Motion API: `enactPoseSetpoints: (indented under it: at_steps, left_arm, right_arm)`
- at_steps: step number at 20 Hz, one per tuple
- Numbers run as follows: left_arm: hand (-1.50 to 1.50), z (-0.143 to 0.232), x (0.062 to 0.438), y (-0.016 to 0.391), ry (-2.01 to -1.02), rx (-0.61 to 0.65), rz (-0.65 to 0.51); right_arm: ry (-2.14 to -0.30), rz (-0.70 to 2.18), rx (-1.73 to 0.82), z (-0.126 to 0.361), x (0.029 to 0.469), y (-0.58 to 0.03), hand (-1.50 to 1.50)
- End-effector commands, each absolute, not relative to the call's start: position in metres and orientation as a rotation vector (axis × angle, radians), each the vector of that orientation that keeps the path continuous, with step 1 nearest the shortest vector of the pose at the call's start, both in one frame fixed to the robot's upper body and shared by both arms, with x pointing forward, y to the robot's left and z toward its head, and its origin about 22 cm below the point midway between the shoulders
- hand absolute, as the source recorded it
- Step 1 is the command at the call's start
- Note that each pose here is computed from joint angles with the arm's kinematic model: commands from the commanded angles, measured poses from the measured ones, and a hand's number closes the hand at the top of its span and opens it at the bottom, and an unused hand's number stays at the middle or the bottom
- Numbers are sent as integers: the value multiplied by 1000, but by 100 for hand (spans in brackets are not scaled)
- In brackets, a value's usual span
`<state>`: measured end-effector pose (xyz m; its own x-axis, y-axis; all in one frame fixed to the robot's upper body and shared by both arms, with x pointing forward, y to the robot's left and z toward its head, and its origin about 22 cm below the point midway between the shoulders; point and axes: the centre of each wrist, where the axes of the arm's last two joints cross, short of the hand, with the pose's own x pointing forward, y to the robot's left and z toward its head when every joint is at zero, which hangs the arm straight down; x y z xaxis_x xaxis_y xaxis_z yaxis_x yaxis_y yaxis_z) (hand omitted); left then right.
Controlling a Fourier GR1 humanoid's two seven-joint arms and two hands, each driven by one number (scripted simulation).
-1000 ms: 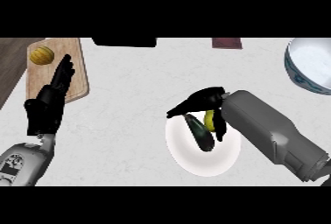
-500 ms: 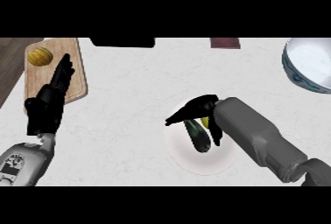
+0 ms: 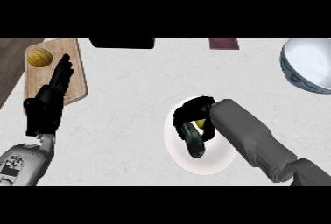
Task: Pick the eggplant from the plate and place it in the bowl
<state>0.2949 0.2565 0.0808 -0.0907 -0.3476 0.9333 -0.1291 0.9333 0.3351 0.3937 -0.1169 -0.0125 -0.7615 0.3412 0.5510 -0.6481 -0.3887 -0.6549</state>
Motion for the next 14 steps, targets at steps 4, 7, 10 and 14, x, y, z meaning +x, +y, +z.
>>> enactPoseSetpoints:
  at_steps: [4, 7, 10, 14]
  left_arm:
    - [0, 66, 288, 253, -1647, 374, -177]
    - [0, 68, 292, 252, -1655, 377, -188]
    - [0, 82, 295, 263, -1660, 372, -179]
    - [0, 69, 288, 272, -1632, 419, -152]
  right_arm:
    - [-1216, 2113, 681, -29, 386, -119, 150]
    - [-1241, 2103, 692, -29, 388, -119, 150]
    - [-1284, 1959, 511, -27, 392, -120, 150]
    - [-1218, 1538, -73, -27, 403, -153, 150]
